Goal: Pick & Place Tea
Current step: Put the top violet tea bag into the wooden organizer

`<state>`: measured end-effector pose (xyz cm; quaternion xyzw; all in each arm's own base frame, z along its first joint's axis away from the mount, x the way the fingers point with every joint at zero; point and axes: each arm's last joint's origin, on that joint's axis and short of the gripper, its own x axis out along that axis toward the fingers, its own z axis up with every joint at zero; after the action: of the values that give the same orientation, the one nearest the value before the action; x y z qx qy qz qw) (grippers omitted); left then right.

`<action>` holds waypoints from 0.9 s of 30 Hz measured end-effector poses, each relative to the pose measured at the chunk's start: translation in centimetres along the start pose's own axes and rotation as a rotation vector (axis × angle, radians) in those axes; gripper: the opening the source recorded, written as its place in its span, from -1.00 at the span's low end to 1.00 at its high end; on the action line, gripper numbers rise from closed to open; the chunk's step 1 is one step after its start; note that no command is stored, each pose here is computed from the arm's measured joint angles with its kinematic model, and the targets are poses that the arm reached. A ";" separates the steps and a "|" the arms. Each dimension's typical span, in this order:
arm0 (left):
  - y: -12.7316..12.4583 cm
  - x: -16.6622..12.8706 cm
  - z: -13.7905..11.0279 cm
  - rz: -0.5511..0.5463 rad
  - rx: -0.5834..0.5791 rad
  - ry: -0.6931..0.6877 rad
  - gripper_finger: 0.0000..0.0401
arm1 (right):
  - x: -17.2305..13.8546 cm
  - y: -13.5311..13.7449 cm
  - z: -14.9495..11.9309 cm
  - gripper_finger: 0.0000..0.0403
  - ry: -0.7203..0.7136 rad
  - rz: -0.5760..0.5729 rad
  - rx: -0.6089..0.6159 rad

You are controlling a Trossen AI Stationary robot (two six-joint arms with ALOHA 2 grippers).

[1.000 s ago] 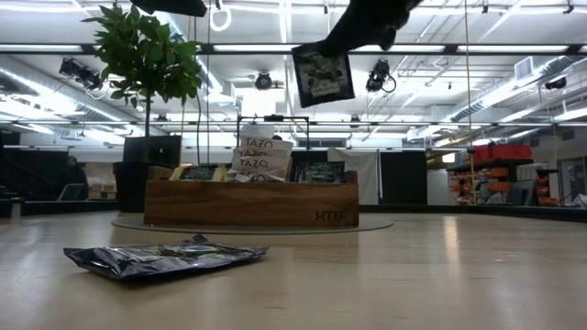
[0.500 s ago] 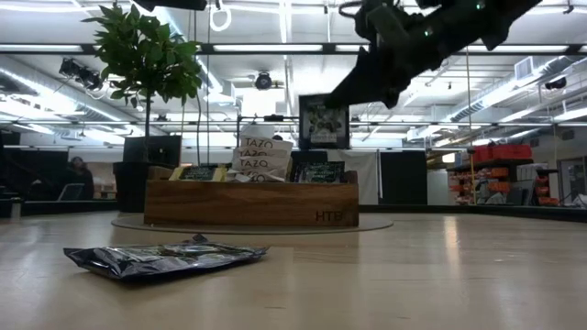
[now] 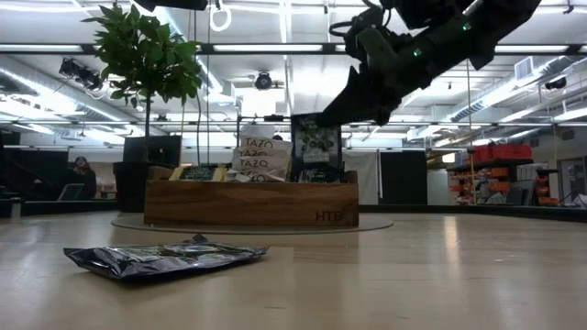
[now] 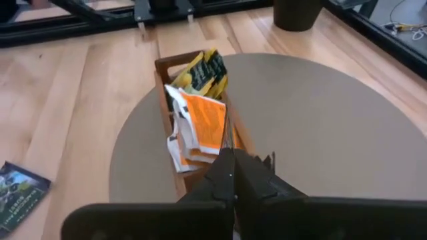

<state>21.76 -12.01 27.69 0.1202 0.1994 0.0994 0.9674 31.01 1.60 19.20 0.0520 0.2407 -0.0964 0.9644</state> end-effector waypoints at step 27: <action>0.0 0.0 0.0 0.000 0.000 -0.001 -0.60 | 1.8 -0.1 -1.5 -0.80 0.050 0.007 0.002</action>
<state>21.76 -12.01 27.71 0.1204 0.1991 0.0994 0.9675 31.85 1.44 17.03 0.0562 0.2644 -0.0922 0.9583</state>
